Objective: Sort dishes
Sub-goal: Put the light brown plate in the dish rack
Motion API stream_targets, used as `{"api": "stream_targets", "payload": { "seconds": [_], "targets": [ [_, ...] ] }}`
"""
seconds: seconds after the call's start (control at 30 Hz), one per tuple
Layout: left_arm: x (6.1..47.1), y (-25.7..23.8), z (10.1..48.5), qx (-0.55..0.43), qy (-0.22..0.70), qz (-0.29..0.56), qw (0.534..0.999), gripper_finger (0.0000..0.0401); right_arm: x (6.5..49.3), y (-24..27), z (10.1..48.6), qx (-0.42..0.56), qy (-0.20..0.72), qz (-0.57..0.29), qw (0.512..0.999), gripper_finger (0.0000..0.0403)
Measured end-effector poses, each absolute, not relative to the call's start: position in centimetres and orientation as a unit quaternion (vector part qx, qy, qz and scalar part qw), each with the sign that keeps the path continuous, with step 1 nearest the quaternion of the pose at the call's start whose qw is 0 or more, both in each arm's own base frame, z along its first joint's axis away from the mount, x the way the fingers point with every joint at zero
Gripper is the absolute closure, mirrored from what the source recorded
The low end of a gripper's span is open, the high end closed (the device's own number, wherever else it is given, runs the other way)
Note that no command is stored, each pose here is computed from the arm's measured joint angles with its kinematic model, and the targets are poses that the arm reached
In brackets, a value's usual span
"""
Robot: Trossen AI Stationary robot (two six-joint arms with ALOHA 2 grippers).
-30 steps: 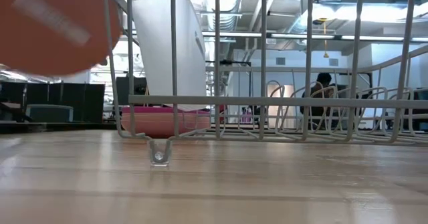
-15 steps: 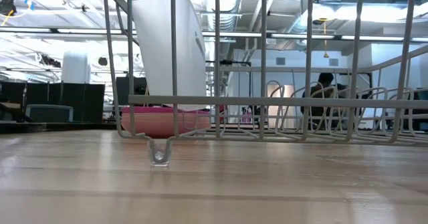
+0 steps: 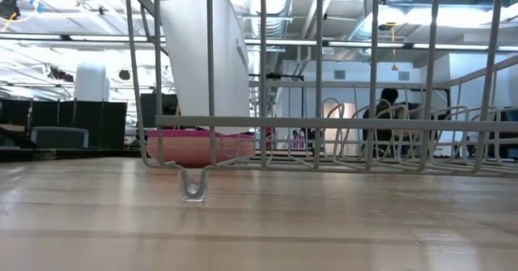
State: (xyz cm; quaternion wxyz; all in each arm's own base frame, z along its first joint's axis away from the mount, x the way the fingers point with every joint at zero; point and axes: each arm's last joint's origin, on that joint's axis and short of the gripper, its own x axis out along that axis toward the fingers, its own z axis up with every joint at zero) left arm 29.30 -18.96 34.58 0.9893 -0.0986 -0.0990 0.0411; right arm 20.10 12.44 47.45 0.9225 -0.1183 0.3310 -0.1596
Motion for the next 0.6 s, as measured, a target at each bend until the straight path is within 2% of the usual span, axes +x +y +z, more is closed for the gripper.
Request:
{"api": "stream_targets", "payload": {
  "seconds": [0.1, 0.2, 0.6],
  "targets": [
    [30.5, -18.4, 33.6, -0.102, -0.089, 0.053, 0.989, 0.0401, 18.8, 12.3, 48.0, -0.083, 0.312, -0.16, 0.933, 0.0177],
    [31.7, -17.8, 32.6, -0.111, -0.083, 0.06, 0.989, 0.0401, 18.5, 12.6, 47.0, -0.087, 0.309, -0.177, 0.93, 0.0177],
    [32.9, -17.0, 31.6, -0.122, -0.076, 0.081, 0.986, 0.0401, 19.8, 13.7, 37.4, -0.142, 0.343, -0.265, 0.89, 0.0178]
  ]
}}
